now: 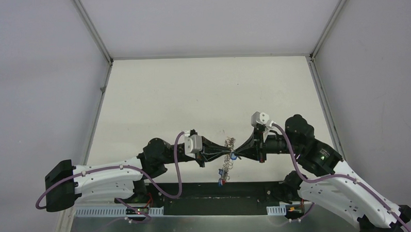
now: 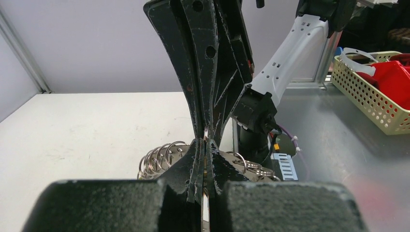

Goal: Put the keys on the keyring

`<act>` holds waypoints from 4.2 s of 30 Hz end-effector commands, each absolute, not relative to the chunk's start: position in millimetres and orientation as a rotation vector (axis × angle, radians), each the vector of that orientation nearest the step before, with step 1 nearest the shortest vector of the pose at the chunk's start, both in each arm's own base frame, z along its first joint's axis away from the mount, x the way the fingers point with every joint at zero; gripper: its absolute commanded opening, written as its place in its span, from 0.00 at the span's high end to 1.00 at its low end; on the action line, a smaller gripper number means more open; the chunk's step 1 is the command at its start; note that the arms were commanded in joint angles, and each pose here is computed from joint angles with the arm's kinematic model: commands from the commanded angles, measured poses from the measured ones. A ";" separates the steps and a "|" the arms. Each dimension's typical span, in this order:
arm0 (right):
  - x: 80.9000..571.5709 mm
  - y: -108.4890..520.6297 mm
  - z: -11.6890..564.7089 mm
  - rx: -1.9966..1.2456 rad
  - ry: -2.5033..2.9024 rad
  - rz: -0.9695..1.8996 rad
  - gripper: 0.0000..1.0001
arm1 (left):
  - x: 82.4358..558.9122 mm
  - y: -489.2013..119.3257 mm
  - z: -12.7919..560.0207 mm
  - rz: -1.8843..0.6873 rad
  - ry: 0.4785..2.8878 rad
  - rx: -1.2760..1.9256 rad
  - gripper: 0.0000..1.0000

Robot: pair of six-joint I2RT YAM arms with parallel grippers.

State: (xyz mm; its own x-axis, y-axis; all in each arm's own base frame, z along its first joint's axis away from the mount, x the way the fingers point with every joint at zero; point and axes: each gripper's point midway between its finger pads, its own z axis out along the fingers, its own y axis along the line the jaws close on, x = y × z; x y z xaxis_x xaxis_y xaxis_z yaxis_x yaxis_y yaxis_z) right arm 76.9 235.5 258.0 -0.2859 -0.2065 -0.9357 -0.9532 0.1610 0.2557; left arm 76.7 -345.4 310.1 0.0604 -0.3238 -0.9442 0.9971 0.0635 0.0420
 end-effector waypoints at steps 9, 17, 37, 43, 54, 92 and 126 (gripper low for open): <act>75.2 237.8 236.8 -1.215 1.693 1.188 0.88 | 63.3 -332.1 366.6 -1.322 0.743 0.855 1.00; 77.9 229.6 253.2 -1.187 1.609 1.124 0.55 | 66.6 -335.2 360.5 -1.316 0.780 0.862 1.00; 70.6 243.8 307.4 -1.179 1.288 1.209 0.71 | 68.8 -338.8 354.9 -1.322 0.817 0.865 1.00; 75.8 247.1 298.5 -1.175 1.307 1.201 0.76 | 70.1 -338.2 354.4 -1.318 0.820 0.855 1.00; 73.9 240.3 283.1 -1.233 1.368 1.156 1.00 | 72.0 -336.4 350.9 -1.308 0.847 0.854 1.00; 84.1 216.5 255.9 -1.457 1.743 0.949 1.00 | 79.8 -393.8 289.1 -1.255 1.139 1.153 0.77; 90.8 208.0 268.6 -1.154 1.668 0.942 0.44 | 83.5 -338.2 343.6 -1.278 0.889 0.800 1.00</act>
